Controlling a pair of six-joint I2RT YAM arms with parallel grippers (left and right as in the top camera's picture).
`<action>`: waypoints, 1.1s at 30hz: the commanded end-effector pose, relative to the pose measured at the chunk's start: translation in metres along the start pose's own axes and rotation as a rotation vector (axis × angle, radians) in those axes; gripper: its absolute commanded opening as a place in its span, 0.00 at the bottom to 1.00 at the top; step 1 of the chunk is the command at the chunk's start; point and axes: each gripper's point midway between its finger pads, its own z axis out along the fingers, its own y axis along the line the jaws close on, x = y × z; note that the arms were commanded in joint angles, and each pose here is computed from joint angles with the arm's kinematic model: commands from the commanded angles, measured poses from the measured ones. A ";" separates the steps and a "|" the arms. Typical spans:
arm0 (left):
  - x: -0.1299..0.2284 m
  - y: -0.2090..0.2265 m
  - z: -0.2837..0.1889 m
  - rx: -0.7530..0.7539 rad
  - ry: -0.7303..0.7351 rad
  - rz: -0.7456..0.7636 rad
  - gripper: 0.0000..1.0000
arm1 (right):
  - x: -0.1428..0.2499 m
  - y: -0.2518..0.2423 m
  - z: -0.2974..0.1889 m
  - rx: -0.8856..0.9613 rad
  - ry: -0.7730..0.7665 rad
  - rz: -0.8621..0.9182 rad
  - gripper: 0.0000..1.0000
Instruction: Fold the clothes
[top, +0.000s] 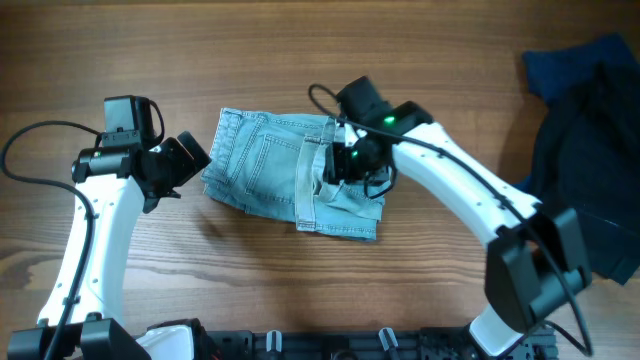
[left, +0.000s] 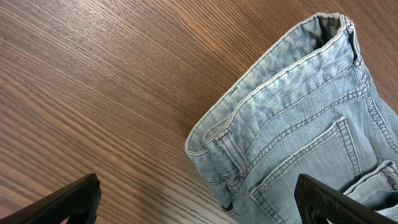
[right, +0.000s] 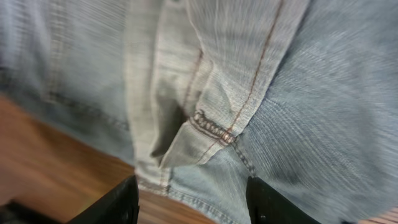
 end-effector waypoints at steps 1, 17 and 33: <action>-0.003 0.004 -0.001 -0.014 -0.012 -0.007 1.00 | -0.001 -0.021 0.016 0.165 -0.032 0.081 0.55; -0.004 0.004 -0.001 -0.013 -0.014 -0.007 1.00 | -0.019 -0.019 0.034 0.183 -0.118 0.209 0.54; -0.004 0.004 -0.001 -0.013 -0.014 -0.007 1.00 | -0.009 -0.038 0.073 0.273 -0.054 0.244 0.17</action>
